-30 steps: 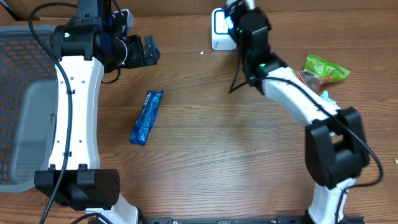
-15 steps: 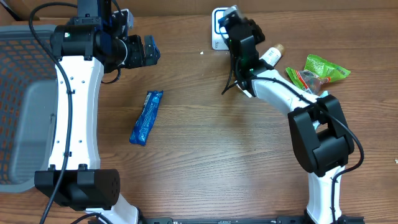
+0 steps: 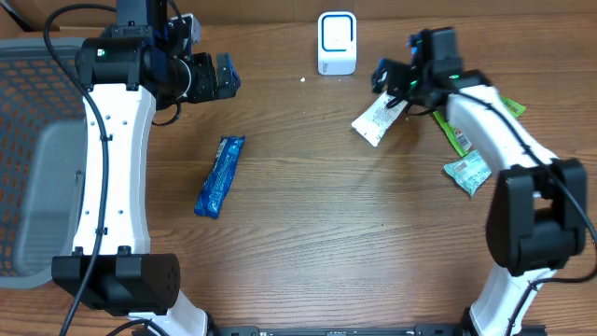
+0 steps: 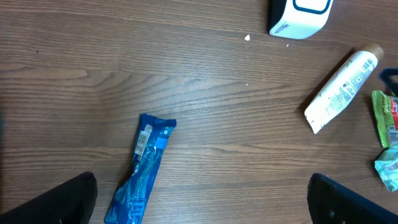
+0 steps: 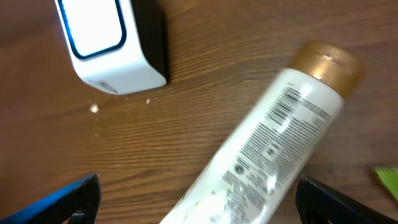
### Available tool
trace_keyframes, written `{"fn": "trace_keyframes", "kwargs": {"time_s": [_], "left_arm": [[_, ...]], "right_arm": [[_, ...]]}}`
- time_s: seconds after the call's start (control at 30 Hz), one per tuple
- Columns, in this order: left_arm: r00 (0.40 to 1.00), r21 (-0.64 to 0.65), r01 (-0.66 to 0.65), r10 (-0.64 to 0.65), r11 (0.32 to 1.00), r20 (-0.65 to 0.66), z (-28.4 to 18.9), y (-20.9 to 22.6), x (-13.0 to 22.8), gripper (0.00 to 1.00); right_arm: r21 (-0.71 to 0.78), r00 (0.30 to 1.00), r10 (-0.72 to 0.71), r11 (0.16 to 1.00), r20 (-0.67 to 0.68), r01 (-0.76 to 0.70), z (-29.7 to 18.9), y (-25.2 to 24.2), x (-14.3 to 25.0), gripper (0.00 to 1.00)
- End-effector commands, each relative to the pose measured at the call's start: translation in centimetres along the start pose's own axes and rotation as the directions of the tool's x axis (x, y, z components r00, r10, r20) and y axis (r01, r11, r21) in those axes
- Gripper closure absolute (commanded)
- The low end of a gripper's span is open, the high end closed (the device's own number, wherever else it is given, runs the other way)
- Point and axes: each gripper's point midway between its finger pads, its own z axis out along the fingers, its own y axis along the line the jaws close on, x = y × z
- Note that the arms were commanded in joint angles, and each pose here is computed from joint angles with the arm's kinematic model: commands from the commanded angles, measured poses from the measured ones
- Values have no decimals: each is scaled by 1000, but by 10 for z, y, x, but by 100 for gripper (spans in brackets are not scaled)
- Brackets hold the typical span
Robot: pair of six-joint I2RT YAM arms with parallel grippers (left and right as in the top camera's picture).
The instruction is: Scan the item barcode
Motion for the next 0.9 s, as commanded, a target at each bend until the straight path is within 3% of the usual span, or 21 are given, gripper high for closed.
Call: {"fn": "trace_keyframes", "kwargs": {"time_s": [0.0,0.23,0.3,0.6,0.77,0.83,0.87], "left_arm": [[1000,10,9,-9,1000,-9,3,-3,1,0],[1000,9,9,-9,1000,-9,3,-3,1,0],[1000,10,9,-9,1000,-9,3,-3,1,0],[1000,10,9,-9,1000,-9,3,-3,1,0],[1000,10,9,-9,1000,-9,3,-3,1,1],[1000,10,9,-9,1000,-9,3,-3,1,0],[1000,9,9,-9,1000,-9,3,-3,1,0]], "right_arm": [[-15,961,266,964,-72,-267,-9,-6,6,0],[161,829,556,825,-62,-541,24,-46,38,14],[158,813,579,810,-64,-565,36,-50,44,16],[96,833,551,833,-56,-545,62,-46,58,21],[140,848,529,843,-34,-520,86,-52,72,21],[147,854,520,847,-26,-511,97,-54,78,31],[144,854,519,848,-28,-510,99,-54,78,48]]}}
